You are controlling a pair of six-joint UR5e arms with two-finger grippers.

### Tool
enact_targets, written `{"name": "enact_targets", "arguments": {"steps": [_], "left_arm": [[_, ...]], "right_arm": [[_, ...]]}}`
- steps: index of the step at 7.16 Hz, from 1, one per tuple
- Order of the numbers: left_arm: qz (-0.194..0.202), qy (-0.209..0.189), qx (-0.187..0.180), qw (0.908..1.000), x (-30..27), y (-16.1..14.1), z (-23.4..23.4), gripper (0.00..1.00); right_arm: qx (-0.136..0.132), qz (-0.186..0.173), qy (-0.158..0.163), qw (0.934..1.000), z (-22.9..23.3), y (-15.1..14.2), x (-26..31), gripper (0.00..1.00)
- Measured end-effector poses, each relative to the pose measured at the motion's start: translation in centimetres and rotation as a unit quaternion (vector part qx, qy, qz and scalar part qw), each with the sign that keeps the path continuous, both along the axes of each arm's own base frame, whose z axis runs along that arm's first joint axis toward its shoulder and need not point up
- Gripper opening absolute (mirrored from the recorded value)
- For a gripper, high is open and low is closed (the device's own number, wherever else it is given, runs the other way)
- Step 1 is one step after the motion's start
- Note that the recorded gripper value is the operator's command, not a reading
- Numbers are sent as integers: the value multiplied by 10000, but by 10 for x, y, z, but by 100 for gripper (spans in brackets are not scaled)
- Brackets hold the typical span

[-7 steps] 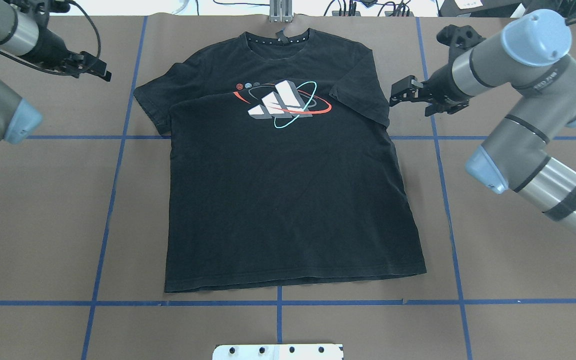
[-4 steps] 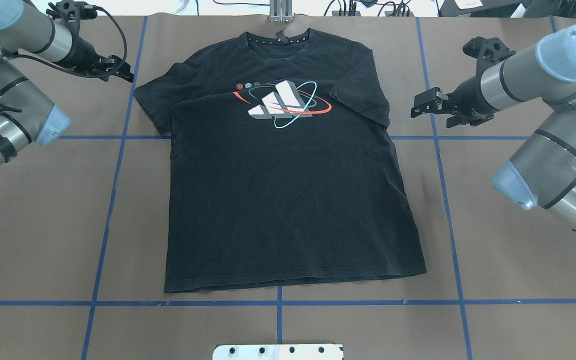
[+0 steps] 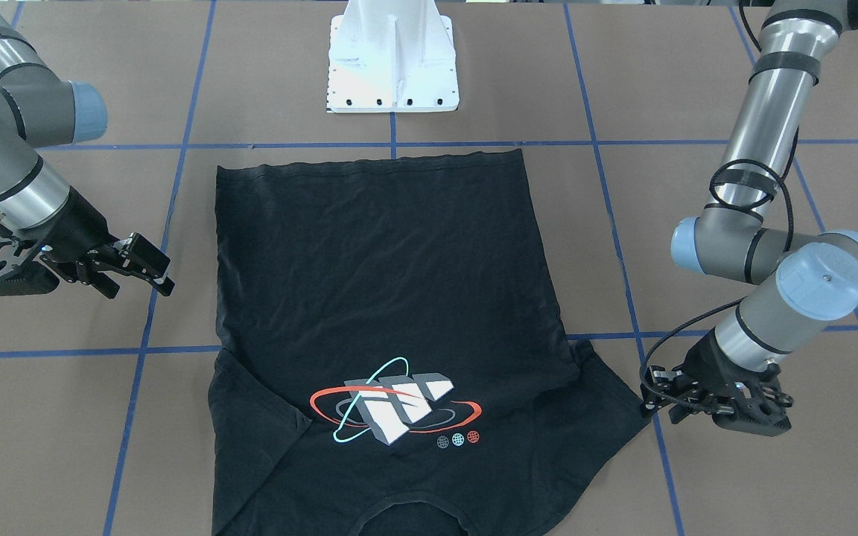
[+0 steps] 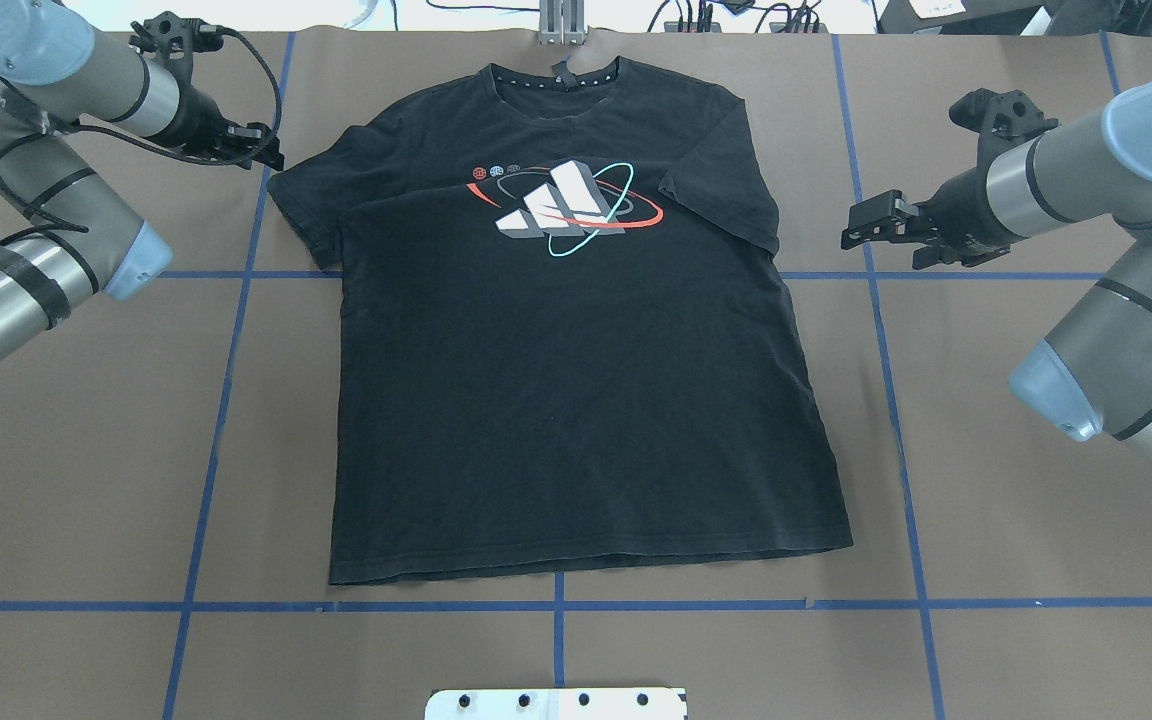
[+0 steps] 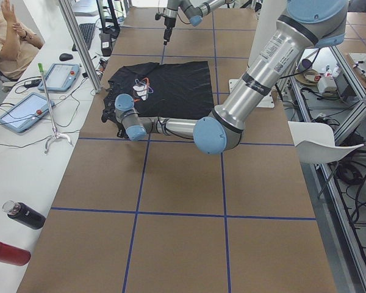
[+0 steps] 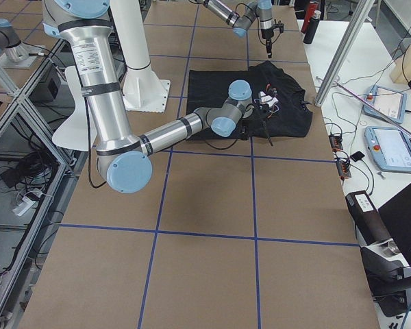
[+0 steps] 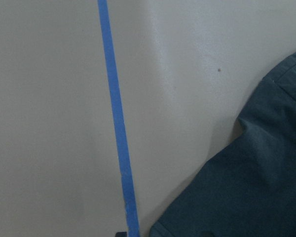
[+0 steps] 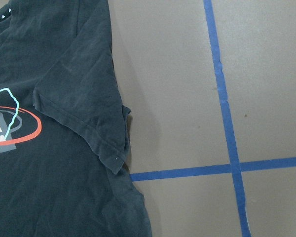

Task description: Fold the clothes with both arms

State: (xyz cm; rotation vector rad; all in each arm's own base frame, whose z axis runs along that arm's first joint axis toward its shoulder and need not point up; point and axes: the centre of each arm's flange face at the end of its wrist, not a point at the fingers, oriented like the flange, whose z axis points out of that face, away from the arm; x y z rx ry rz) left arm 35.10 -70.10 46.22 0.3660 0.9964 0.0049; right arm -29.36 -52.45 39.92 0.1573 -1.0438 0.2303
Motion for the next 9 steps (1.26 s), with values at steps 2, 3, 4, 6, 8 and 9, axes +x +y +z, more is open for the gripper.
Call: {"name": "enact_targets", "arguments": {"steps": [2,3,4,6,8,9], "left_arm": [[12,-43,-9,10000,10,1,7,50],[23,-61,-22,10000,13,2,13,49],[31,-67,-29,10000,14,3,16,48],[57,-70,-34,10000,18,5,17,45],[79,-79,-42,9999,21,7,18,36],[84,-83,-47,9999,22,8,19,13]], "right_arm": [[4,7,18,10000,1,-1,-2,100],[7,-1,28,10000,2,-1,-3,100],[13,-6,29,10000,1,-2,-4,100],[19,-13,30,10000,0,-2,-6,100],[17,-18,30,10000,0,-2,-7,100],[18,-15,34,10000,0,-2,-7,100]]}}
